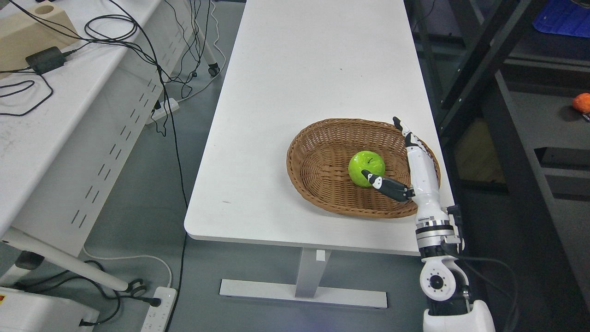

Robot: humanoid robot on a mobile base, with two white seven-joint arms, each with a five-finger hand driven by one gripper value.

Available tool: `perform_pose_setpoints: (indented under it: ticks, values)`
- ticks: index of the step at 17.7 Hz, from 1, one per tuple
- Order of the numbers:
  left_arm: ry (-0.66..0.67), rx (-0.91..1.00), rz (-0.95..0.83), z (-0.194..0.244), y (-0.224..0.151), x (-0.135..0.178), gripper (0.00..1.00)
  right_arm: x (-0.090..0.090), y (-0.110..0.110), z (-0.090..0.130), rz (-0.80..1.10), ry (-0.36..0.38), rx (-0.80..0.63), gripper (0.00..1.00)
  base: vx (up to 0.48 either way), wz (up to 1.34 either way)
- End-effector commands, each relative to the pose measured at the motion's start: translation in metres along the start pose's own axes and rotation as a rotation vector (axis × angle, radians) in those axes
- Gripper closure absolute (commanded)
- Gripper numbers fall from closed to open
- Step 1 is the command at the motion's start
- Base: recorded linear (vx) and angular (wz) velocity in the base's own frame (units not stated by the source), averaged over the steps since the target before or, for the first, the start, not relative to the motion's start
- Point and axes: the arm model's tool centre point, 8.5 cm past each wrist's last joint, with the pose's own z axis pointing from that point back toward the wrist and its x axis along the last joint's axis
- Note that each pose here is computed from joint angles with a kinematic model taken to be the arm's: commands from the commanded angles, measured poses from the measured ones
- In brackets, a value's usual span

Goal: Place green apple on left shelf middle layer
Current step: 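Reach the right hand into the wicker basket over the green apple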

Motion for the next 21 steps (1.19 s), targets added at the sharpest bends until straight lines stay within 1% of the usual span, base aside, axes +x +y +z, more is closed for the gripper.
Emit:
perform_pose_setpoints:
  ticks: [1, 4, 6, 8, 11, 13, 16, 18, 21]
  values:
    - [-0.022, 0.016, -0.004, 0.002, 0.011, 0.014, 0.0, 0.014, -0.005, -0.02, 0.081, -0.074, 0.036, 0.05, 0.046, 0.0]
    - [-0.022, 0.016, -0.005, 0.002, 0.011, 0.014, 0.0, 0.013, -0.003, -0.034, 0.155, -0.083, 0.078, 0.05, 0.043, 0.0]
    - [-0.022, 0.016, -0.005, 0.002, 0.011, 0.014, 0.0, 0.01, 0.006, -0.036, 0.191, -0.091, 0.141, 0.05, 0.036, 0.0]
    - [-0.022, 0.016, -0.005, 0.002, 0.011, 0.014, 0.0, 0.01, 0.022, -0.035, 0.226, -0.108, 0.227, 0.05, 0.036, 0.0]
    - [-0.022, 0.016, -0.005, 0.002, 0.011, 0.014, 0.0, 0.004, 0.037, -0.036, 0.273, -0.105, 0.287, 0.05, 0.03, 0.0]
    - [-0.022, 0.016, -0.005, 0.002, 0.011, 0.014, 0.0, 0.002, 0.041, -0.039, 0.297, -0.107, 0.305, 0.05, 0.02, 0.0]
    - [-0.022, 0.016, -0.005, 0.002, 0.011, 0.014, 0.0, -0.009, 0.043, -0.047, 0.325, -0.089, 0.338, 0.05, 0.015, 0.0]
    - [-0.022, 0.016, -0.005, 0.002, 0.011, 0.014, 0.0, -0.015, 0.052, -0.052, 0.334, -0.075, 0.395, 0.05, 0.0, 0.0]
    - [-0.022, 0.016, -0.005, 0.002, 0.011, 0.014, 0.0, -0.024, 0.055, -0.052, 0.342, -0.056, 0.422, 0.05, 0.0, 0.0]
